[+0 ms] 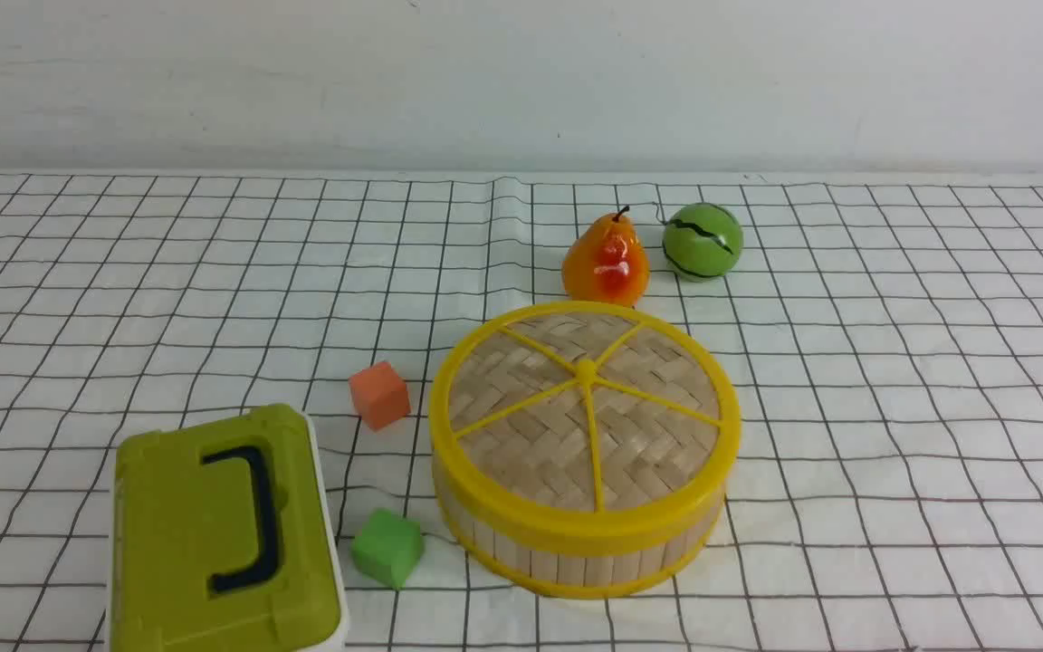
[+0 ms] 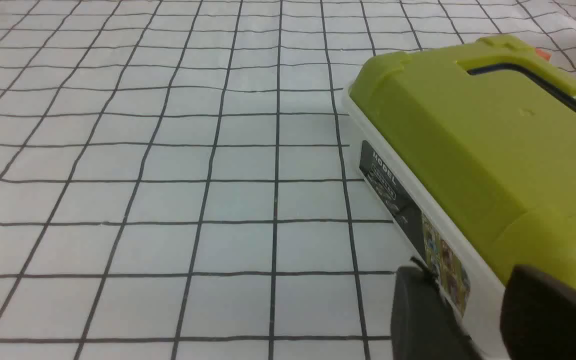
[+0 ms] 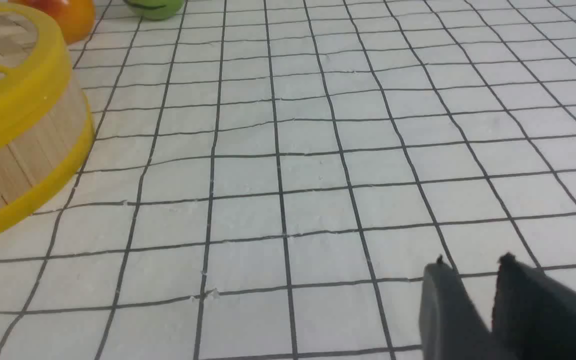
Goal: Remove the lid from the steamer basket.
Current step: Use the right arm to lift the lid of the steamer
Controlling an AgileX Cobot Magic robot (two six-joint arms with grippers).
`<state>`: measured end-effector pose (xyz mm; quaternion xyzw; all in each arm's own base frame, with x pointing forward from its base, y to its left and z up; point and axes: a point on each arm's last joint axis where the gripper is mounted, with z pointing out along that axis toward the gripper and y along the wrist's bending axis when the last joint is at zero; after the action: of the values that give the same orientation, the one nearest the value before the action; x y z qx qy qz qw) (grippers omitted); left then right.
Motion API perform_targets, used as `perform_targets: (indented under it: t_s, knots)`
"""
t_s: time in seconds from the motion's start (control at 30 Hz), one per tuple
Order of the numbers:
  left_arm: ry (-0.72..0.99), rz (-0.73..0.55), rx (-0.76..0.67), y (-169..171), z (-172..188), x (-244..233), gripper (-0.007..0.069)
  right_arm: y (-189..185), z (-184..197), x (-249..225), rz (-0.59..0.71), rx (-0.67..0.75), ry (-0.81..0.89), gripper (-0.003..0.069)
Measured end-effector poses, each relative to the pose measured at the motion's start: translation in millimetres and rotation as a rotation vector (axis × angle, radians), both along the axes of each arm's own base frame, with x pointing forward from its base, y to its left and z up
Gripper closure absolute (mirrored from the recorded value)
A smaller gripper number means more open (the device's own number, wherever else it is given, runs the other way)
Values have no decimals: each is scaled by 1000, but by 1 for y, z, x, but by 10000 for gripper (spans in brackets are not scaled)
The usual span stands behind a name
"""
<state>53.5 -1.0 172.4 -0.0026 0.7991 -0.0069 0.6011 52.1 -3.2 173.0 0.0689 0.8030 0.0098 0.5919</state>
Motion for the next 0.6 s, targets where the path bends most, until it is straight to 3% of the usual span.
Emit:
perform_targets:
  t_s: [0.6]
  knots:
    - [0, 0, 0, 0, 0, 0, 386, 0, 0, 0, 0, 0, 0, 482]
